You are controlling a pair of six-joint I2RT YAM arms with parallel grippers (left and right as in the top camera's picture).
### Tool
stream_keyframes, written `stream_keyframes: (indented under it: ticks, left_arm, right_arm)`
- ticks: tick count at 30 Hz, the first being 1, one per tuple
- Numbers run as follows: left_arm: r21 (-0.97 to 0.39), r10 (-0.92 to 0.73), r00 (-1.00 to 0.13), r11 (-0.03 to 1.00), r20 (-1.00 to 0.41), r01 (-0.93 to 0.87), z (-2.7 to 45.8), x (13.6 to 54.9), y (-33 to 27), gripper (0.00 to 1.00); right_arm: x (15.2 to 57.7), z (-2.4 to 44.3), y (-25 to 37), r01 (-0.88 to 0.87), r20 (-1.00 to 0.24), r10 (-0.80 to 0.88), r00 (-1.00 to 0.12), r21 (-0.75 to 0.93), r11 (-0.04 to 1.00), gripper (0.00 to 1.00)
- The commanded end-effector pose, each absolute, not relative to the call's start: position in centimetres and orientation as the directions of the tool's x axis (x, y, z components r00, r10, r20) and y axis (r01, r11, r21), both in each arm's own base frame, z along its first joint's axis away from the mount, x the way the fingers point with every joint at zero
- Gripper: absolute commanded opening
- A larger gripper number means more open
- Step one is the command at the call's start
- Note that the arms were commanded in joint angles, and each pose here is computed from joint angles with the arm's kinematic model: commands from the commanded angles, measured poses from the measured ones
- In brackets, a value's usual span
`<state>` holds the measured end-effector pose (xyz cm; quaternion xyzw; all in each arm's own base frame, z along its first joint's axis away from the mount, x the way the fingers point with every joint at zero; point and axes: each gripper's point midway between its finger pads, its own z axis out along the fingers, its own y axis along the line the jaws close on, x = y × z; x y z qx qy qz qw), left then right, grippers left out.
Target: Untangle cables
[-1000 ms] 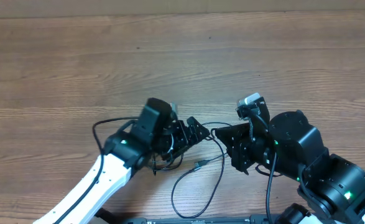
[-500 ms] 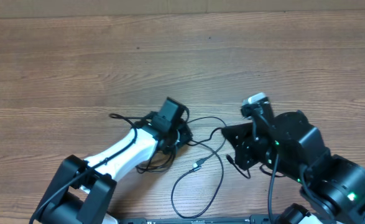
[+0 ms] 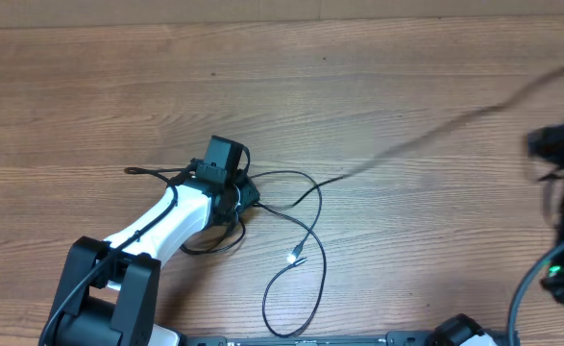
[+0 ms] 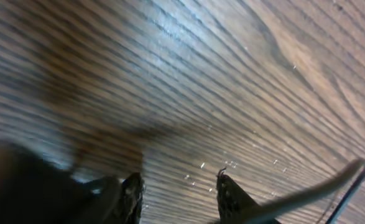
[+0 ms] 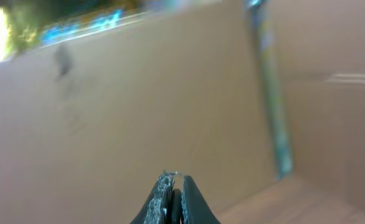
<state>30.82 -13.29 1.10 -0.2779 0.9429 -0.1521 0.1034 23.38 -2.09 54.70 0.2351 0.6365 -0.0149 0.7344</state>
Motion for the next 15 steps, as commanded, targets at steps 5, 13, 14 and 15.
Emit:
stream_keyframes:
  ticks: [5,13,14,15]
  left_arm:
    - [-0.326,-0.535,-0.834,0.819,-0.137,-0.472,1.1,31.0,-13.0,0.41]
    - [-0.309,-0.534,-0.836,0.822,-0.123,-0.479,0.9,30.5,-12.8,0.41]
    - [-0.306,-0.534,-0.837,0.822,-0.121,-0.480,0.9,30.4,-12.8,0.42]
    - [-0.304,-0.534,-0.837,0.822,-0.119,-0.481,0.8,30.4,-12.8,0.42]
  right_arm:
    - [24.3,56.7,-8.6,0.654,-0.979,0.023,0.203,0.153,0.741,0.04]
    - [31.6,53.5,-17.0,0.860,-0.994,-0.085,0.067,0.014,0.510,0.04]
    - [33.1,51.9,-18.0,0.862,-0.997,-0.081,0.003,-0.039,0.505,0.04]
    - [34.9,49.7,-18.9,0.851,-0.994,-0.073,-0.077,-0.104,0.515,0.04]
